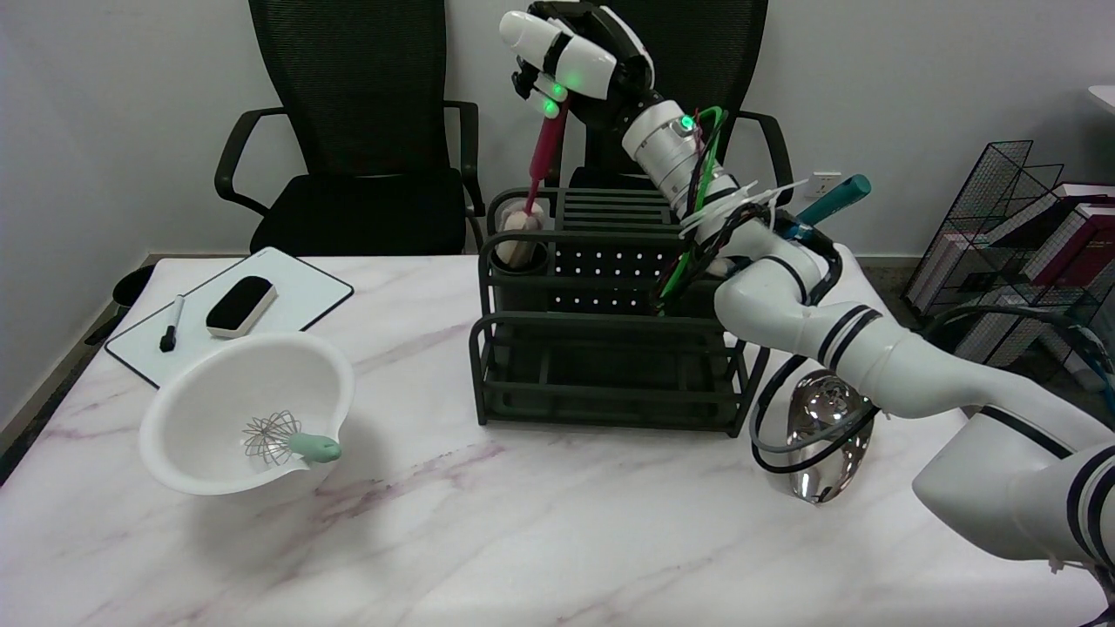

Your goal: Place the pink sponge bottle brush into the kitchen storage rack.

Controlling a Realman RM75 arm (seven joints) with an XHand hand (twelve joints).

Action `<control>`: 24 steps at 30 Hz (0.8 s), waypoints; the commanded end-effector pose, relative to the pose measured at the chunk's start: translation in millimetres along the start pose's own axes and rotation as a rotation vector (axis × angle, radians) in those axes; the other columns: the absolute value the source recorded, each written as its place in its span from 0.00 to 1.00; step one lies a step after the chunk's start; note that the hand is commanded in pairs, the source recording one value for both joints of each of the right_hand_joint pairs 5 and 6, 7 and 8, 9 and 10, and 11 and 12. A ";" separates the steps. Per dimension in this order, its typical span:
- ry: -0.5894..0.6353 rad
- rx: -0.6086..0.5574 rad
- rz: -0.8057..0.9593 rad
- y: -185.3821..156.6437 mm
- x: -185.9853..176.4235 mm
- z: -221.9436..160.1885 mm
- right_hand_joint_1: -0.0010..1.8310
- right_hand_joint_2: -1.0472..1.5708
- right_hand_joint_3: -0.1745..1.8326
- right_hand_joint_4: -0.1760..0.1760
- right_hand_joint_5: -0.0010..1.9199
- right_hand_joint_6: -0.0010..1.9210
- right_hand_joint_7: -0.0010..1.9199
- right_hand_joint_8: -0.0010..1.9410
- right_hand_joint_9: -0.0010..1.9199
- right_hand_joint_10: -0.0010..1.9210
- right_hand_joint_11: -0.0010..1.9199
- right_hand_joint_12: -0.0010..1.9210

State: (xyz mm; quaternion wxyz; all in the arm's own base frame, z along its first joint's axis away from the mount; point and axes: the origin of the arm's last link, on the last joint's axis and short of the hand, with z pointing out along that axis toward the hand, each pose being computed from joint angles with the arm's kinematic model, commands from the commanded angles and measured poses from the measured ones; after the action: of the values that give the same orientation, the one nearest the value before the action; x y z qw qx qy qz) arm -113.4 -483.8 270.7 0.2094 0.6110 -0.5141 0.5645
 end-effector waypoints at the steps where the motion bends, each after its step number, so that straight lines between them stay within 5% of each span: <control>1: 0.004 -0.033 -0.026 12.5 3.7 -7.9 0.76 0.89 0.26 0.50 1.00 1.00 1.00 0.99 1.00 1.00 0.92 0.92; 24: 0.012 -0.060 -0.012 26.5 2.6 -19.7 0.78 0.87 0.27 0.50 0.99 0.99 1.00 0.99 1.00 1.00 0.91 0.91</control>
State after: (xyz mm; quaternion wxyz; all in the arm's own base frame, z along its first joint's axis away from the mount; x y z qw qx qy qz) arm -136.3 -481.3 271.1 0.2307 0.6070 -0.5216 0.5535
